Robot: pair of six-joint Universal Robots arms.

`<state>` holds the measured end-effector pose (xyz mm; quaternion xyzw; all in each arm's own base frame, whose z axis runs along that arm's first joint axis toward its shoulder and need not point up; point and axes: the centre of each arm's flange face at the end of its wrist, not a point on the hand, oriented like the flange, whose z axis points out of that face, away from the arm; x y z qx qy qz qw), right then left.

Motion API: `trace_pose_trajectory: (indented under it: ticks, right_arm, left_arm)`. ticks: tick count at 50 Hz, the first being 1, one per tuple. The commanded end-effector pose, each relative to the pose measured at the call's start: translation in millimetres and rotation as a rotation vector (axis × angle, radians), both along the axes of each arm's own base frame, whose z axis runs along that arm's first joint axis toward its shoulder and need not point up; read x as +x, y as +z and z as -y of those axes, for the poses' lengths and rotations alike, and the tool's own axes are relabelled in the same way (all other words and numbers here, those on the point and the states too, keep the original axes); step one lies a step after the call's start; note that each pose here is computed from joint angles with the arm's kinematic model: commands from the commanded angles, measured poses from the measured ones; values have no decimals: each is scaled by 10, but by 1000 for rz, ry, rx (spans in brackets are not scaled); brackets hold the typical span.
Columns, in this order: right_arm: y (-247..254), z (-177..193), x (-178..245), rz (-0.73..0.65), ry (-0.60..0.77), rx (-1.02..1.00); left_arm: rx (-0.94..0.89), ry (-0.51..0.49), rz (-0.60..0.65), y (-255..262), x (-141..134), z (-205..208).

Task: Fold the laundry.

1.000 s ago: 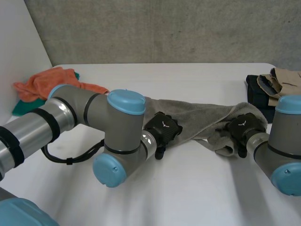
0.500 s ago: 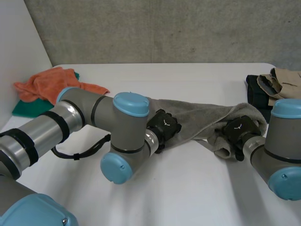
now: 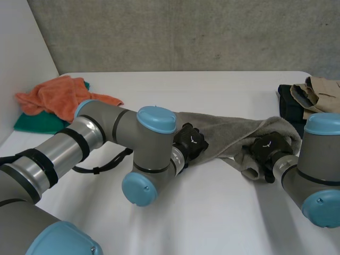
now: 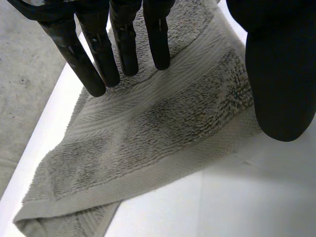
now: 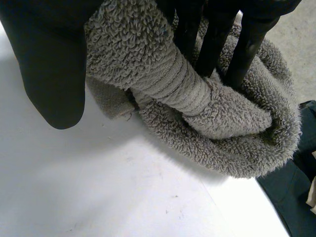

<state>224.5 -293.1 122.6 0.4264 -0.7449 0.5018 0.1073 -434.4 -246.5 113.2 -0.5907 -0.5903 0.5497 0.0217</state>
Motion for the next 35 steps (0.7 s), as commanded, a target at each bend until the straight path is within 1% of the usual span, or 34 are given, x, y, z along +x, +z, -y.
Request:
trace_pose_trajectory:
  ticks: [1,12,14,18,22,23,24,27,28,30,31,32,35]
  right_arm:
    - [4,-2,1,-3,2,-2]
    - [9,-8,7,-6,4,-4]
    - [9,-11,10,-7,4,-5]
    - [45,5,8,-8,3,-18]
    - [172,44,2,7,-6,-48]
    - [200,46,-3,11,-9,-52]
    - [264,51,-20,18,-13,-58]
    - [374,45,-53,29,-21,-58]
    - [444,15,-56,35,-10,-45]
    - [513,-13,-60,40,4,-32]
    - [550,-33,-56,42,18,-24]
    - [637,-84,-38,45,60,-8]
    - [756,-196,22,51,162,12]
  left_arm:
    - [-37,14,-6,13,-8,118]
    - [-70,25,-36,61,-4,227]
    - [-80,26,-57,91,-17,248]
    - [-135,38,-109,240,-54,302]
    - [-163,81,-186,635,-3,307]
    - [-159,89,-200,720,27,299]
    - [-161,114,-244,950,111,302]
    - [-172,144,-316,1290,272,312]
    - [-186,169,-356,1495,414,334]
    - [-209,193,-399,1726,567,338]
    - [-218,205,-418,1826,651,336]
    - [-236,220,-441,1979,780,317]
    - [-260,242,-457,2135,970,295]
